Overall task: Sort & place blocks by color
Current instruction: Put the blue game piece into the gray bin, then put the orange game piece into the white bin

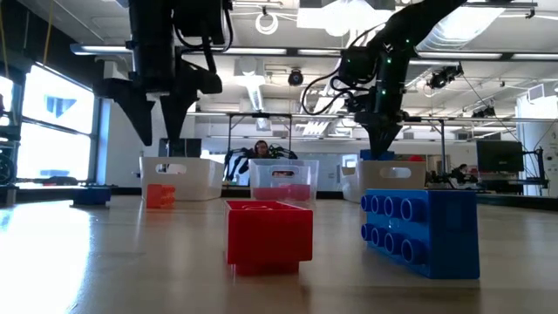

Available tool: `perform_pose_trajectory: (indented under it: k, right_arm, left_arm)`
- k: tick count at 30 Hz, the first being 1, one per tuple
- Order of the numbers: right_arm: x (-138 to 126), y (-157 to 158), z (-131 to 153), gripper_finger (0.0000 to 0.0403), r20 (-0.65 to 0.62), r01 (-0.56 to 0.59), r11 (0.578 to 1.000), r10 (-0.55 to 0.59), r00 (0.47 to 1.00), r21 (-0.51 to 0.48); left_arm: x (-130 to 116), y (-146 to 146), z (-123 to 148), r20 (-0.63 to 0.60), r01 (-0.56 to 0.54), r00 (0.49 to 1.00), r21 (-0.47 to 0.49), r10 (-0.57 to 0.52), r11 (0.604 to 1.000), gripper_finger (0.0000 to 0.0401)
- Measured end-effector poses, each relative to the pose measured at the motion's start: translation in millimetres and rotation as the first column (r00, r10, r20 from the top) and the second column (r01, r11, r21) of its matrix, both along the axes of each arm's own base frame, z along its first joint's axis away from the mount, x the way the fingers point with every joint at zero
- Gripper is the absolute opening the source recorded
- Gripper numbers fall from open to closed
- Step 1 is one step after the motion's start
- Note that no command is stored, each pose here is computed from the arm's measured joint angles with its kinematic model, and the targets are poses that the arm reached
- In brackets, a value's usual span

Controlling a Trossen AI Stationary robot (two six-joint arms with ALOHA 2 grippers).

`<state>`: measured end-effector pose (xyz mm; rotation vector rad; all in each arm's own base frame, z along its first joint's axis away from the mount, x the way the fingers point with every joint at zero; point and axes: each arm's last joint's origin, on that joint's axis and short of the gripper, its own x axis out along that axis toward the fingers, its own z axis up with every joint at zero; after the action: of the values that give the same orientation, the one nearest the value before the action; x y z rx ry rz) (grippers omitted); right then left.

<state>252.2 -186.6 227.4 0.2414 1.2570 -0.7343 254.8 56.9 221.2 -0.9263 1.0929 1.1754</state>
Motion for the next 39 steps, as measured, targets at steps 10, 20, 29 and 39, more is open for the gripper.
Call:
perform_pose_trajectory:
  k: [10,20,29,39]
  right_arm:
    - [3,4,0,0.0199,-0.013,-0.047,0.999,0.047,0.999,-0.004]
    - [2,4,0,0.0212,-0.022,-0.046,0.999,0.046,0.999,0.002]
    - [0,6,-1,0.0213,-0.041,-0.046,0.999,0.047,0.998,0.017]
    - [-3,8,-2,0.0213,-0.063,-0.014,0.999,0.017,0.998,0.044]
  left_arm:
    - [12,3,-27,-0.104,-0.009,0.995,-0.020,0.007,1.000,0.0202]
    - [25,10,-53,-0.124,-0.027,0.992,-0.057,0.020,0.998,0.0202]
    - [28,16,-72,-0.182,-0.030,0.983,-0.097,0.012,0.995,0.0202]
    - [31,20,-84,-0.229,0.097,0.966,-0.115,-0.122,0.989,0.0181]
